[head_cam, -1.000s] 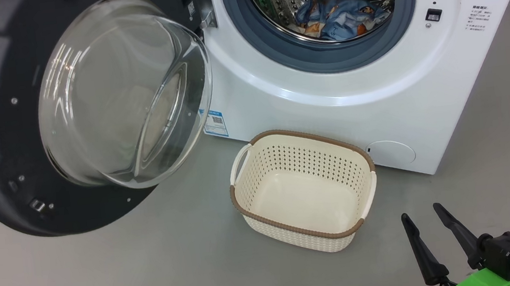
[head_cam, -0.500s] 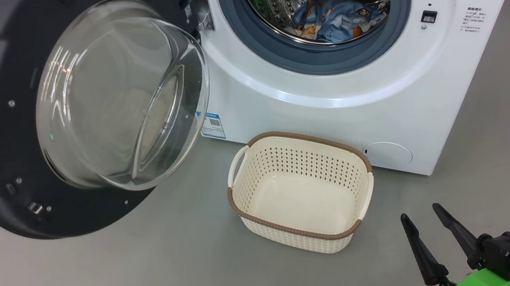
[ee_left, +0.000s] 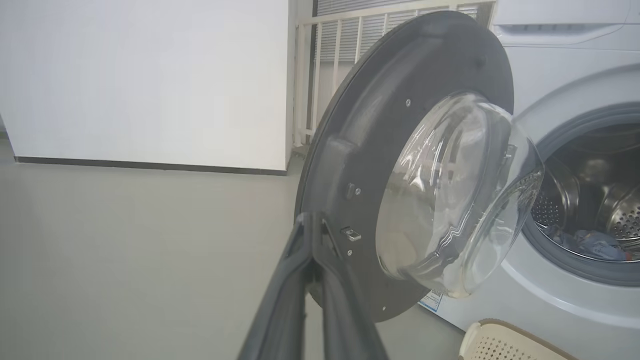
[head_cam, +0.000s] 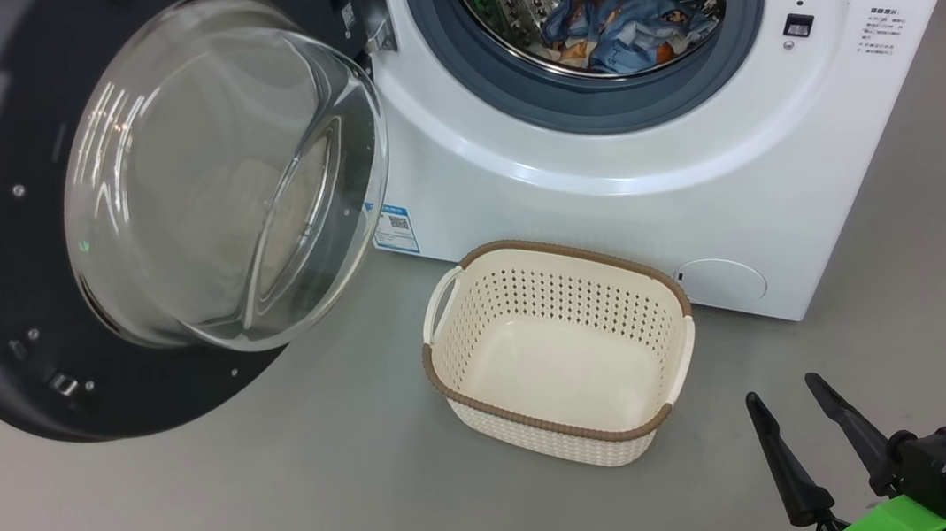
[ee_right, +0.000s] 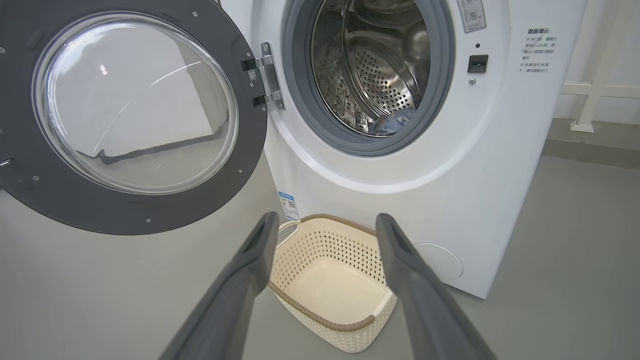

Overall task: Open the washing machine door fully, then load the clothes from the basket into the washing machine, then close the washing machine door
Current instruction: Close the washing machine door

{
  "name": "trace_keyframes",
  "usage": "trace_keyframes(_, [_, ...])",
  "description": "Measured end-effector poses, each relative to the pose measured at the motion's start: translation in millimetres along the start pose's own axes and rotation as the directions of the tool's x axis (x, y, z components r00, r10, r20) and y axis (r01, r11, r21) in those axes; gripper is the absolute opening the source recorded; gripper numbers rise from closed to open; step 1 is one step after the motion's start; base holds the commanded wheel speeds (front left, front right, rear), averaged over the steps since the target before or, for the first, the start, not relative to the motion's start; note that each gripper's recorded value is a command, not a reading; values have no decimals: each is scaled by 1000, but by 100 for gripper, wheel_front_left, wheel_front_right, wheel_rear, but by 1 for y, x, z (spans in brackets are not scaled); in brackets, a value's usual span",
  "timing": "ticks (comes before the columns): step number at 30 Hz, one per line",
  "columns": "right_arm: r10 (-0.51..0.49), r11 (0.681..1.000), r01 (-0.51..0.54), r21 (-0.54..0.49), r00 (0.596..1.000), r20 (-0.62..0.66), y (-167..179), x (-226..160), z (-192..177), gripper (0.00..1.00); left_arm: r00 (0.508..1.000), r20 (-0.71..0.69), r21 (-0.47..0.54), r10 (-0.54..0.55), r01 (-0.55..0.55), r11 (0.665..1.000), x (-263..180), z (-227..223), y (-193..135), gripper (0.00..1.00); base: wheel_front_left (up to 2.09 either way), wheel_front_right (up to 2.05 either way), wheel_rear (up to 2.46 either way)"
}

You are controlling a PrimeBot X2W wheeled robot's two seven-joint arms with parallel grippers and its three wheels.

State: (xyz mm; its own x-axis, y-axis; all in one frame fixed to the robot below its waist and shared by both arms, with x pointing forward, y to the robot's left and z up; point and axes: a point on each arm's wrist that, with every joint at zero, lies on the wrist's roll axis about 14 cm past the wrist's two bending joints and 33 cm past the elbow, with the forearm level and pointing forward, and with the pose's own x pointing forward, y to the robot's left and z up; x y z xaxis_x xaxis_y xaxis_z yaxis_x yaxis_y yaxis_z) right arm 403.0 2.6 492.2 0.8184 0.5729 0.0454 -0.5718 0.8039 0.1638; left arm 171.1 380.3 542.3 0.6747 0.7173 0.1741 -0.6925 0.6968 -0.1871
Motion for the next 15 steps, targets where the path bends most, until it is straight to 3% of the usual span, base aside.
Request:
trace_keyframes(10, [-5, 1000, 5, 6, 1000, -6, -2, 0, -2, 100, 984, 176, 79, -33, 19, 997, 43, 55, 9, 0, 0, 0, 0])
trace_keyframes(15, [-14, 1000, 14, 8, 1000, -13, -5, -1, -4, 100, 976, 218, 41, -26, 17, 999, 58, 67, 9, 0, 0, 0, 0])
